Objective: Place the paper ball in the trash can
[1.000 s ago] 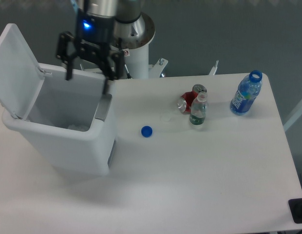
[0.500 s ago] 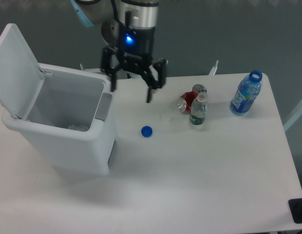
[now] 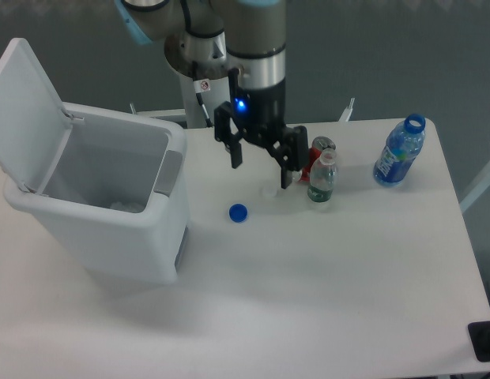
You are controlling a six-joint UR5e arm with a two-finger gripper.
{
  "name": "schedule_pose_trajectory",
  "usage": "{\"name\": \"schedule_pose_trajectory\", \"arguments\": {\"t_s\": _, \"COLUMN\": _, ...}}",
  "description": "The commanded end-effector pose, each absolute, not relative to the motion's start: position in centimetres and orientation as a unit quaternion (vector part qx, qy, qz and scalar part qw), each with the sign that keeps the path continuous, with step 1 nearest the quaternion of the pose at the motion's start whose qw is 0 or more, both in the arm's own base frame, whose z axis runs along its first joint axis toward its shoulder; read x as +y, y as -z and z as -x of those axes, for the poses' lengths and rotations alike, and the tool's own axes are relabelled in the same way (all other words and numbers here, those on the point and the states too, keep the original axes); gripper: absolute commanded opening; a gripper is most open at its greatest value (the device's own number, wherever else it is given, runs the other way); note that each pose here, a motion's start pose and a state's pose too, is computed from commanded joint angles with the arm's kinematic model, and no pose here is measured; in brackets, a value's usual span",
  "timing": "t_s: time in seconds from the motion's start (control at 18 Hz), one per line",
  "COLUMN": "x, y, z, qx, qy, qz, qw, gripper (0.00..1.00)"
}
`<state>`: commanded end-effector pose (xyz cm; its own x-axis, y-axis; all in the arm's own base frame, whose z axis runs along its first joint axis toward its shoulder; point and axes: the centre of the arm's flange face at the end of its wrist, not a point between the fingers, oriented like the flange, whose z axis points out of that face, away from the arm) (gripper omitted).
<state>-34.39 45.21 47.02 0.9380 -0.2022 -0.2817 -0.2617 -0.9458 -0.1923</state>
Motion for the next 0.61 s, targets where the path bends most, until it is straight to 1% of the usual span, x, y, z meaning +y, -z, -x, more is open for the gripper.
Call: {"name": "schedule_pose_trajectory", "arguments": {"t_s": 0.61, "x": 45.02, "y": -46.91, "z": 34.04, "qx": 0.114, "qy": -0.127, "qz": 0.979, "qw": 0.113, "gripper": 1.0}}
